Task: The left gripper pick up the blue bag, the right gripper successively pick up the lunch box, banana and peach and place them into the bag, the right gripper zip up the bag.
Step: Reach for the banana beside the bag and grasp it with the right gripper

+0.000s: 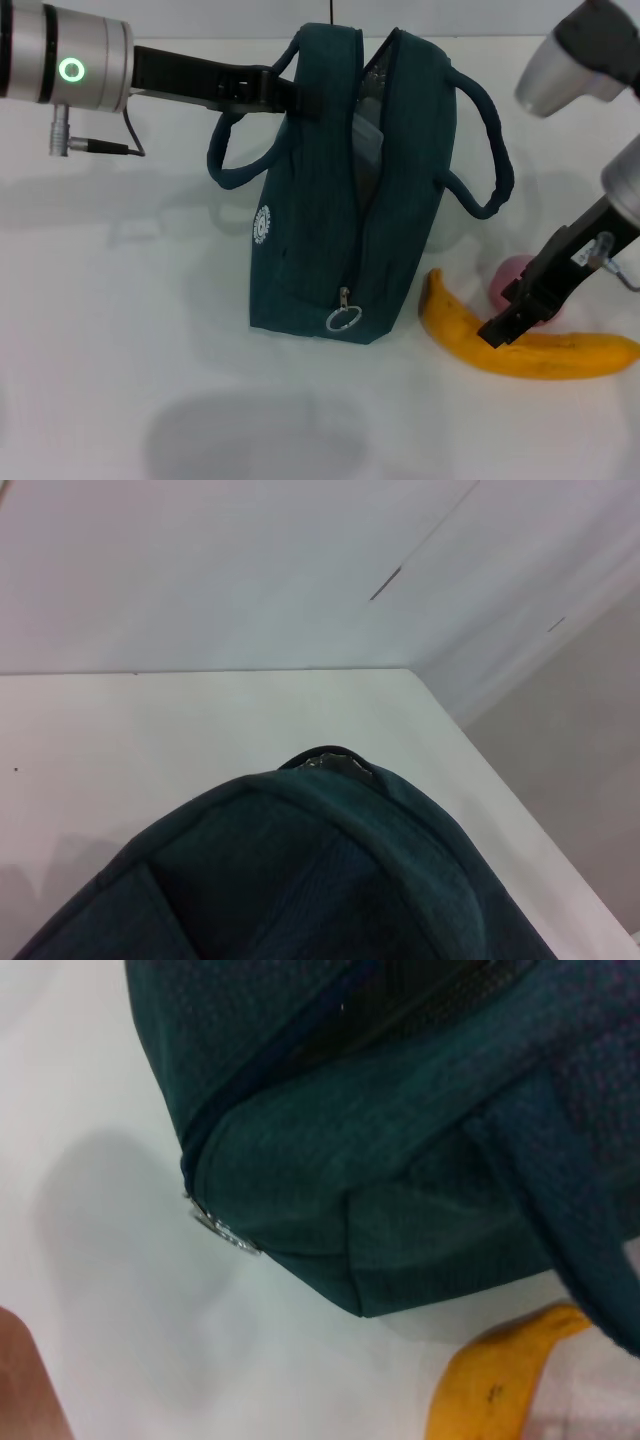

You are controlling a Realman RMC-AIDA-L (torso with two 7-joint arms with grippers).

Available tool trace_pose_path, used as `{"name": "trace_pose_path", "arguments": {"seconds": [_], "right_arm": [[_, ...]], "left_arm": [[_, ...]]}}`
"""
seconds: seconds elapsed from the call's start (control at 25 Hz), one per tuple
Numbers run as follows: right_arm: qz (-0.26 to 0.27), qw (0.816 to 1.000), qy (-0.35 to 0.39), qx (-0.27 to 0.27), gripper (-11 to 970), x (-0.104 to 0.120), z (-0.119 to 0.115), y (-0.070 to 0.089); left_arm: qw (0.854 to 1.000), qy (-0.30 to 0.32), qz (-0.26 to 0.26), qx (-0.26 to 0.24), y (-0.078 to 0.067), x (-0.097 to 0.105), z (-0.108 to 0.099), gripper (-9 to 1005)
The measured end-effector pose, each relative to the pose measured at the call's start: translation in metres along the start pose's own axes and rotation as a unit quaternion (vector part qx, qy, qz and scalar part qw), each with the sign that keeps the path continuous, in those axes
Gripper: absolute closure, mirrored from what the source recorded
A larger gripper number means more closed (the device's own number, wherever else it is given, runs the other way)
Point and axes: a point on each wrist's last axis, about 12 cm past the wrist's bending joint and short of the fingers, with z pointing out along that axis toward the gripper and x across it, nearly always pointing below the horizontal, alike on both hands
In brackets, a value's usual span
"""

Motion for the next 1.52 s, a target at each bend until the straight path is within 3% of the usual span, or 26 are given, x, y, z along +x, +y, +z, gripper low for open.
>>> {"name": "trace_pose_path", "arguments": {"seconds": [0.6,1.52], "right_arm": [[-0.032,0.998,0.041,0.031,321,-0.009,0.031,0.003],[-0.041,0.997,0.060,0.027,327,-0.009,0.046,0.007]], "left_arm": [[1.000,-0.001,0.003,-0.001,0.000,-0.001,-0.001,946],[1.000,-0.001,0.003,-0.002,0.001,0.000,-0.001,946]]}}
